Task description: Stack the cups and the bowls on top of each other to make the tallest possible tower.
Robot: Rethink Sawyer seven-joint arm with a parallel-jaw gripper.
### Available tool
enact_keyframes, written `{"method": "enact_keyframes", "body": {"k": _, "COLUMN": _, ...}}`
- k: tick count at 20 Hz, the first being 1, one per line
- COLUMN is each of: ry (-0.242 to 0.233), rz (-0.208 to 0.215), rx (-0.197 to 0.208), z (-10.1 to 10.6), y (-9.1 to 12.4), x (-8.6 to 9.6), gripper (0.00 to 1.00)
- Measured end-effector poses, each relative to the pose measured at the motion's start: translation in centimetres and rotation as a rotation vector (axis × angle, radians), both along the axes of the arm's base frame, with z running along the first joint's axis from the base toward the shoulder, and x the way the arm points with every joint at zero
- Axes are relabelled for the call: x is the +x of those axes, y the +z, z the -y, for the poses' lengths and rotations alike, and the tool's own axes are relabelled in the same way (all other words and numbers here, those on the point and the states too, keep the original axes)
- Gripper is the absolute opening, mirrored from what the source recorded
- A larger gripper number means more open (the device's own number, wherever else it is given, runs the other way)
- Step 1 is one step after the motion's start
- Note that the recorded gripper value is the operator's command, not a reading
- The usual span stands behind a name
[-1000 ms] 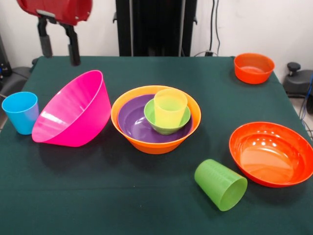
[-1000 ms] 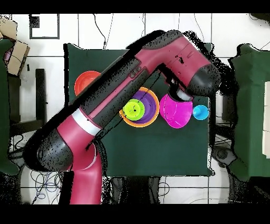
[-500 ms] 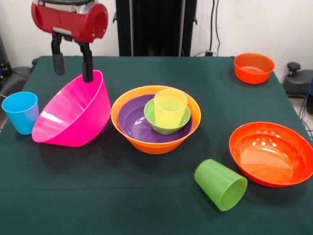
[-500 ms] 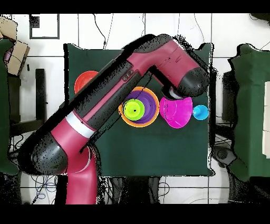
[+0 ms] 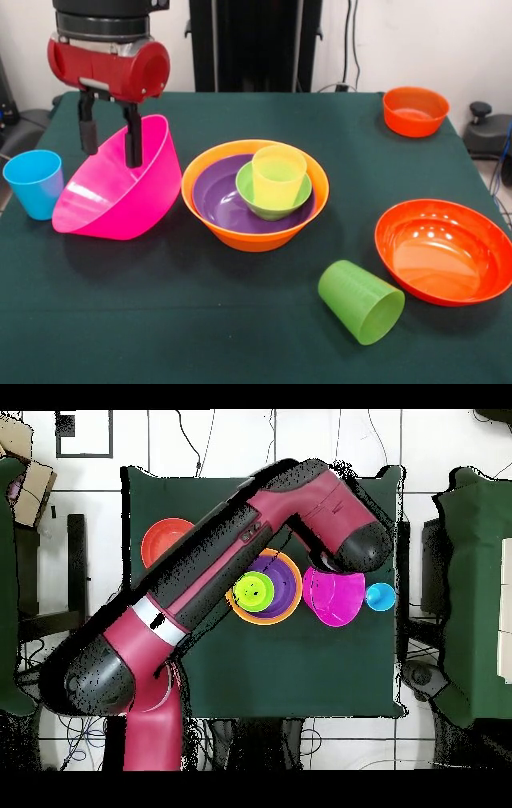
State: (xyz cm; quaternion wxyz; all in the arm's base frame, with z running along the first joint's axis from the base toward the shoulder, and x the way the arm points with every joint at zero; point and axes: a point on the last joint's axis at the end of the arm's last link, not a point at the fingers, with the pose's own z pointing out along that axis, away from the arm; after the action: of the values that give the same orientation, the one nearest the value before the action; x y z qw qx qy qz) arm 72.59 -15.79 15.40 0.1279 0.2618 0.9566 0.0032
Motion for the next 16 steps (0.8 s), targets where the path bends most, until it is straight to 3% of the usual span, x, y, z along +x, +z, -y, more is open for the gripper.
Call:
{"method": "enact_keyframes", "body": {"k": 8, "ry": 0.007, "rz": -0.009, "rx": 0.011, "z": -1.0, "y": -1.1, "x": -0.2, "gripper": 1.00}}
{"method": "enact_keyframes", "body": {"k": 16, "ry": 0.021, "rz": -0.006, "rx": 0.007, "z": -1.9, "y": -0.6, "x": 0.0, "gripper": 1.00}}
